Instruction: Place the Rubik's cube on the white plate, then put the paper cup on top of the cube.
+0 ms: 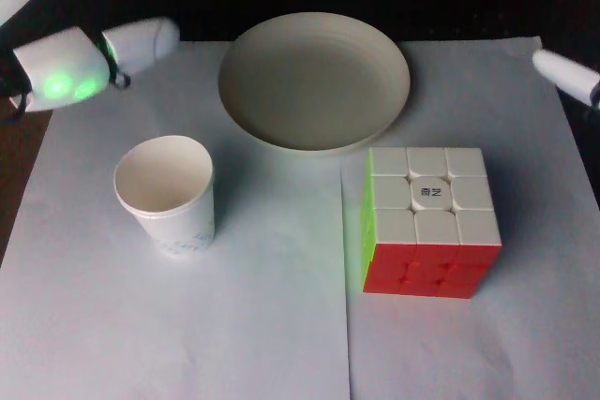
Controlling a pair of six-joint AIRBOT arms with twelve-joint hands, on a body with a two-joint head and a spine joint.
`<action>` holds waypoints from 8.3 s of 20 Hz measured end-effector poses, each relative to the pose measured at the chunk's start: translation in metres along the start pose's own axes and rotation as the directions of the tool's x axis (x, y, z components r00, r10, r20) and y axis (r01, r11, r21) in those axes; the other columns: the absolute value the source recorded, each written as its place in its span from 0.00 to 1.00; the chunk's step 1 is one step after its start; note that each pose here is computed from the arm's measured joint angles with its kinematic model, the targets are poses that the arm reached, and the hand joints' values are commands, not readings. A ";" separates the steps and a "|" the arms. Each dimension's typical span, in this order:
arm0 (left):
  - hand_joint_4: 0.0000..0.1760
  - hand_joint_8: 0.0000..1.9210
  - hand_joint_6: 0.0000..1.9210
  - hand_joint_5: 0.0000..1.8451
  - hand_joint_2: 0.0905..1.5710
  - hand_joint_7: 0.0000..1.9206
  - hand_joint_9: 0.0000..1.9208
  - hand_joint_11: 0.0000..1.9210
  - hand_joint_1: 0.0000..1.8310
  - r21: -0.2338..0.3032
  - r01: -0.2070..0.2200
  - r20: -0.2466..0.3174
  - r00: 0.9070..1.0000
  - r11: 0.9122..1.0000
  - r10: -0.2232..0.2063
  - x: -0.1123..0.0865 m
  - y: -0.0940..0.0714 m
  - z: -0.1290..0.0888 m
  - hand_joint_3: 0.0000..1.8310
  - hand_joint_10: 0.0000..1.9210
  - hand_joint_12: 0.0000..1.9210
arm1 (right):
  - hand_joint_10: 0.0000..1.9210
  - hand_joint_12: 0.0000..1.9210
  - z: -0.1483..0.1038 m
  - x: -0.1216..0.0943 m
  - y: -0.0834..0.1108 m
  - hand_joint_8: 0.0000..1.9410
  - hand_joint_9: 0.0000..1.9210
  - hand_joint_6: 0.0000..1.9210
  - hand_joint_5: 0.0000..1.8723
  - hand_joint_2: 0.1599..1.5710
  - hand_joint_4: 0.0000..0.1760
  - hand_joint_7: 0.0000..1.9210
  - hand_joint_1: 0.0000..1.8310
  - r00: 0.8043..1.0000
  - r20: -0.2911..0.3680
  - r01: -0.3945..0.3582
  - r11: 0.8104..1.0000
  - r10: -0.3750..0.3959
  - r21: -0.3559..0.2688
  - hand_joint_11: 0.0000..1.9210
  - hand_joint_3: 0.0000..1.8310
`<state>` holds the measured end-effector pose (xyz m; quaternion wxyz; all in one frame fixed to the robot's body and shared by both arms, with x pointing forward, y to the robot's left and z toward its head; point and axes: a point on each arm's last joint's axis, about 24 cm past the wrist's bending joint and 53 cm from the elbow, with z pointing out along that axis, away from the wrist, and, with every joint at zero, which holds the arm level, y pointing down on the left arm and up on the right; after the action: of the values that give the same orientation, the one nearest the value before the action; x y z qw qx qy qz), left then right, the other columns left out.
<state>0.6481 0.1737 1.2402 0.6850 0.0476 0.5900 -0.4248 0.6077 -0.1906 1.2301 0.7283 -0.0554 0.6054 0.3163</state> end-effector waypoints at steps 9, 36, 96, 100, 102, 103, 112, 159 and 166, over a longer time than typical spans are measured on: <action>0.24 0.00 0.00 0.04 0.84 0.05 0.04 0.00 0.23 -0.004 0.003 -0.009 1.000 1.000 -0.003 0.003 0.001 0.001 0.00 0.00 0.30 | 0.11 0.43 -0.002 0.004 -0.003 0.00 0.00 0.00 0.00 0.85 0.09 0.01 0.17 1.000 -0.013 -0.012 1.000 0.013 0.005 0.00 0.00; 0.43 0.00 0.00 0.01 0.87 0.01 0.00 0.00 0.18 -0.028 0.016 -0.001 1.000 0.999 -0.016 0.002 0.007 0.001 0.00 0.00 0.10 | 0.00 0.01 -0.038 0.105 0.032 0.00 0.00 0.00 0.00 0.59 0.10 0.00 0.39 0.844 -0.329 -0.454 0.891 0.423 -0.018 0.02 0.01; 0.00 0.00 0.00 0.12 0.87 0.10 0.08 0.00 0.26 -0.065 0.032 0.009 0.999 0.997 -0.032 0.002 0.017 -0.007 0.00 0.00 0.33 | 0.78 1.00 0.155 0.150 -0.003 0.43 0.11 0.42 0.04 0.72 0.00 0.11 0.53 0.855 -0.274 -0.428 0.898 0.440 0.106 0.11 0.00; 0.01 0.00 0.00 0.12 0.87 0.09 0.08 0.00 0.27 -0.066 0.033 0.010 0.999 0.997 -0.032 0.002 0.018 -0.007 0.00 0.00 0.30 | 0.64 0.96 0.157 0.160 0.008 0.16 0.06 0.25 0.05 0.74 0.00 0.13 0.50 0.843 -0.289 -0.444 0.890 0.454 0.104 0.01 0.00; 0.00 0.00 0.00 0.11 0.88 0.08 0.07 0.00 0.27 -0.065 0.033 0.011 0.999 0.997 -0.032 0.001 0.018 -0.007 0.00 0.00 0.28 | 0.52 0.89 0.157 0.160 0.005 0.02 0.03 0.09 0.06 0.76 0.00 0.12 0.44 0.840 -0.284 -0.449 0.886 0.462 0.113 0.00 0.00; 0.00 0.00 0.00 0.11 0.87 0.09 0.07 0.00 0.28 -0.065 0.033 0.011 0.999 0.997 -0.032 0.001 0.018 -0.007 0.00 0.00 0.29 | 0.46 0.86 0.156 0.161 0.002 0.00 0.00 0.05 0.04 0.76 0.00 0.10 0.40 0.840 -0.281 -0.450 0.885 0.465 0.120 0.00 0.00; 0.00 0.00 0.00 0.11 0.87 0.09 0.07 0.00 0.27 -0.066 0.033 0.013 0.999 0.997 -0.033 0.001 0.018 -0.007 0.00 0.00 0.27 | 0.05 0.45 0.154 0.166 -0.003 0.00 0.01 0.00 0.00 0.70 0.42 0.00 0.18 0.832 -0.272 -0.463 0.876 0.483 0.139 0.00 0.00; 0.66 0.60 0.60 0.05 0.79 0.08 0.00 0.00 0.47 -0.198 0.040 -0.412 0.903 0.979 -0.120 0.119 0.036 -0.067 0.00 0.76 0.87 | 0.73 0.90 -0.002 0.085 0.009 0.65 0.10 0.60 0.00 0.81 0.00 0.12 0.37 0.877 -0.287 -0.403 0.915 0.385 -0.002 0.00 0.00; 0.40 0.11 0.26 0.16 0.74 0.24 0.13 0.00 0.45 -0.162 0.039 -0.369 0.924 0.986 -0.097 0.098 0.028 -0.061 0.00 0.35 0.79 | 0.68 0.89 -0.002 0.086 0.009 0.57 0.11 0.55 0.01 0.81 0.00 0.10 0.37 0.876 -0.287 -0.405 0.914 0.389 0.003 0.00 0.00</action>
<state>0.6135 0.1744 1.1270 0.5460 0.0553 0.7419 -0.3853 0.6074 -0.1507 1.1531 0.5525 0.0047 0.6918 0.4649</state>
